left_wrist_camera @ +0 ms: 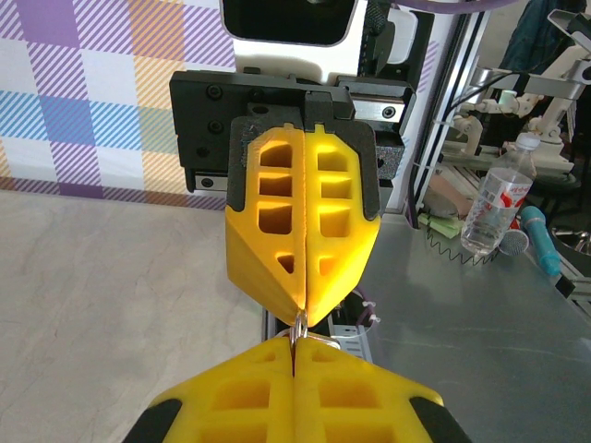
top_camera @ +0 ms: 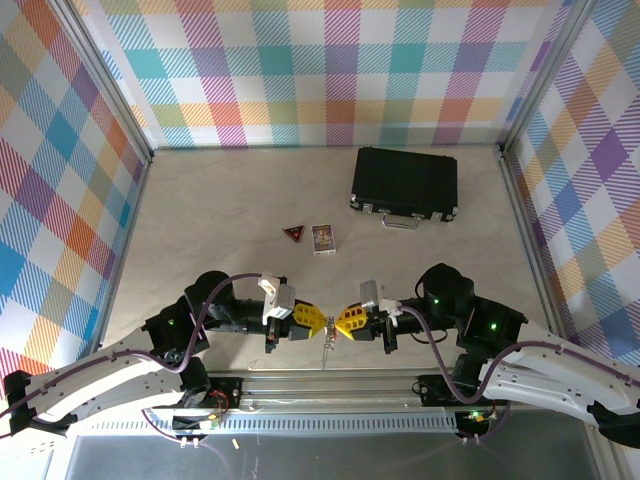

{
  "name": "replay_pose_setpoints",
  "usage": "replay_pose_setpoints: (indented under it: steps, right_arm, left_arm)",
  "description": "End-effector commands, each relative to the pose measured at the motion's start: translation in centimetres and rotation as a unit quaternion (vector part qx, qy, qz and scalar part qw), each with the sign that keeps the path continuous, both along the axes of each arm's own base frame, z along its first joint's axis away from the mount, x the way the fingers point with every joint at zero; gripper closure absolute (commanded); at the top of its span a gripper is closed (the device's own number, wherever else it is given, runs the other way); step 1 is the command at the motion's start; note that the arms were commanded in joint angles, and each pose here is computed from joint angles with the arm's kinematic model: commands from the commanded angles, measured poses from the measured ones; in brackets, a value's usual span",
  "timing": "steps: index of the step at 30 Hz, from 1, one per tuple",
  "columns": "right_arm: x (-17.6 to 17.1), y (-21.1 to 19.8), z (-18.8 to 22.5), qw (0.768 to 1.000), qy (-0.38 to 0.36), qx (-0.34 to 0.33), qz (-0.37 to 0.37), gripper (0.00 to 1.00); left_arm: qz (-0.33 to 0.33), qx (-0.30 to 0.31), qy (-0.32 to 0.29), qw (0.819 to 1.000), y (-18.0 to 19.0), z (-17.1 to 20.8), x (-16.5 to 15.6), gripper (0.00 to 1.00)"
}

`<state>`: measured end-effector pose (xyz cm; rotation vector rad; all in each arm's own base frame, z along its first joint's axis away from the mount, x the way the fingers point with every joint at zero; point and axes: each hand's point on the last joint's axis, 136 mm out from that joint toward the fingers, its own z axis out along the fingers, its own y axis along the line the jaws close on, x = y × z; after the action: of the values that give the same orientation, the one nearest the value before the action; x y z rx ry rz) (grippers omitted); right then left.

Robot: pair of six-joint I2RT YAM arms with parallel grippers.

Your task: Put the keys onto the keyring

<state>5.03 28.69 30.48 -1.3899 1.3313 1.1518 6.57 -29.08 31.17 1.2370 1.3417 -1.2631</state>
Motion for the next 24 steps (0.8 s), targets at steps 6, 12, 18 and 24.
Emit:
replay_pose_setpoints:
  steps: [6, 12, 18, 24]
  right_arm:
    - [-1.03, -0.36, 0.84, 0.999, -0.023, 0.007, 0.023, 1.00]
    - [-0.99, -0.53, 0.88, 0.999, -0.029, 0.012, 0.019, 1.00]
    - [-0.72, -0.38, 0.60, 0.999, -0.030, 0.011, 0.014, 1.00]
    - [-0.58, -0.29, 0.58, 0.999, -0.029, 0.012, 0.010, 0.97]
  left_arm:
    - [0.019, -0.037, -0.023, 0.999, 0.12, 2.76, 0.60, 1.00]
    - [0.025, -0.037, -0.023, 0.999, 0.23, 2.58, 0.73, 1.00]
    - [0.029, -0.047, -0.026, 0.998, 0.50, 2.90, 0.69, 1.00]
    - [0.036, -0.055, -0.028, 0.997, 0.59, 3.02, 0.91, 1.00]
